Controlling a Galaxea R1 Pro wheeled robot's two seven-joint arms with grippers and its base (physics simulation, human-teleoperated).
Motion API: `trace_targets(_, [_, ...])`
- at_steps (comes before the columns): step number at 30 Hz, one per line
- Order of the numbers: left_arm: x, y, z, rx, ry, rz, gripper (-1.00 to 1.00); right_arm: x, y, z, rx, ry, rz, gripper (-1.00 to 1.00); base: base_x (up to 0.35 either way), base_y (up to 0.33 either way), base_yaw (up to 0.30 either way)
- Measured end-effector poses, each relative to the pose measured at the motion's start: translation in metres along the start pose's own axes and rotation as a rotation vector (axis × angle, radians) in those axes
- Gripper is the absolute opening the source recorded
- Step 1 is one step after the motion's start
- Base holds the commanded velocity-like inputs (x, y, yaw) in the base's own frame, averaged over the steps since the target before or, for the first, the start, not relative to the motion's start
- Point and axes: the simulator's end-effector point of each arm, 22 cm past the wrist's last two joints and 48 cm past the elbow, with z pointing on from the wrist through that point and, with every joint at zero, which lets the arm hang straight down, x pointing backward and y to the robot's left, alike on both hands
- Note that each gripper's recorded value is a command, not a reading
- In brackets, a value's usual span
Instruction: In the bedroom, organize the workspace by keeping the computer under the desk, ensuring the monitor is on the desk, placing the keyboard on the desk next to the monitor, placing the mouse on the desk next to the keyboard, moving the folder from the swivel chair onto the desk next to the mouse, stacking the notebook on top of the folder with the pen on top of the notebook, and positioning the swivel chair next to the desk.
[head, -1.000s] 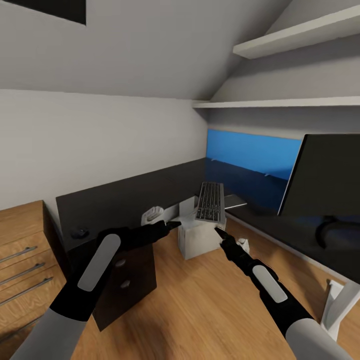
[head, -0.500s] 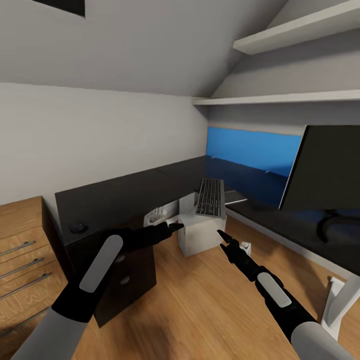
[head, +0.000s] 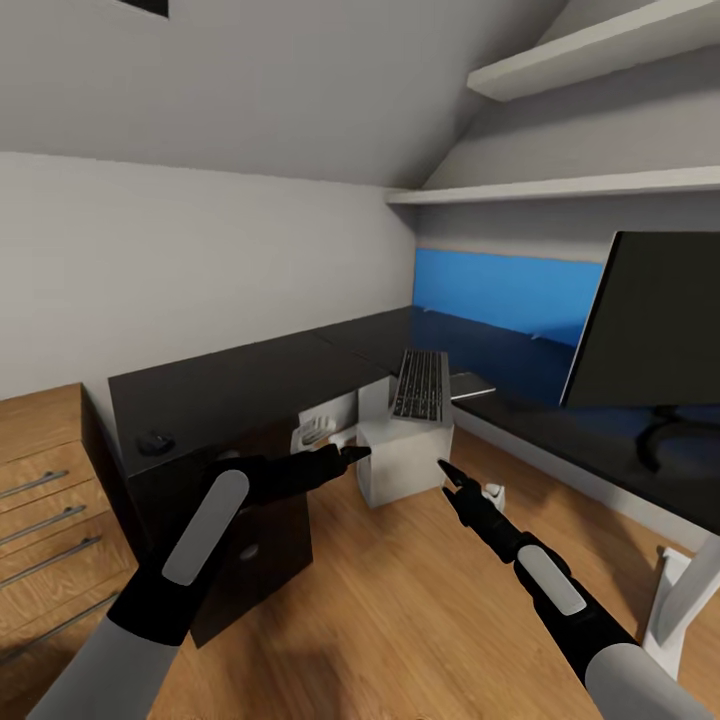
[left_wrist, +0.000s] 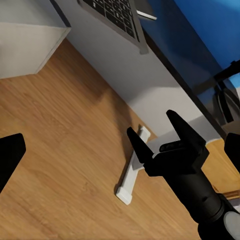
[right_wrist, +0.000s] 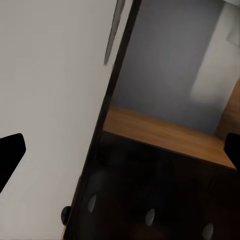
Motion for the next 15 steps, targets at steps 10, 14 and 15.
trace_targets(10, [0.0061,0.0041,0.0017,0.005,-0.002,-0.001,1.0,0.0029,-0.0076,-0.0019,-0.001,-0.001,0.0,1.0,0.0,0.0,0.0])
trace_targets(14, [0.0055,0.004,0.0013,0.008,-0.003,-0.002,1.0,0.0033,-0.0075,-0.0019,-0.001,0.002,-0.003,1.0,0.0,0.0,-0.004])
trace_targets(15, [0.0055,0.0041,0.0013,0.008,-0.003,-0.002,1.0,0.0033,-0.0075,-0.0019,-0.001,0.002,-0.004,1.0,0.0,0.0,-0.005])
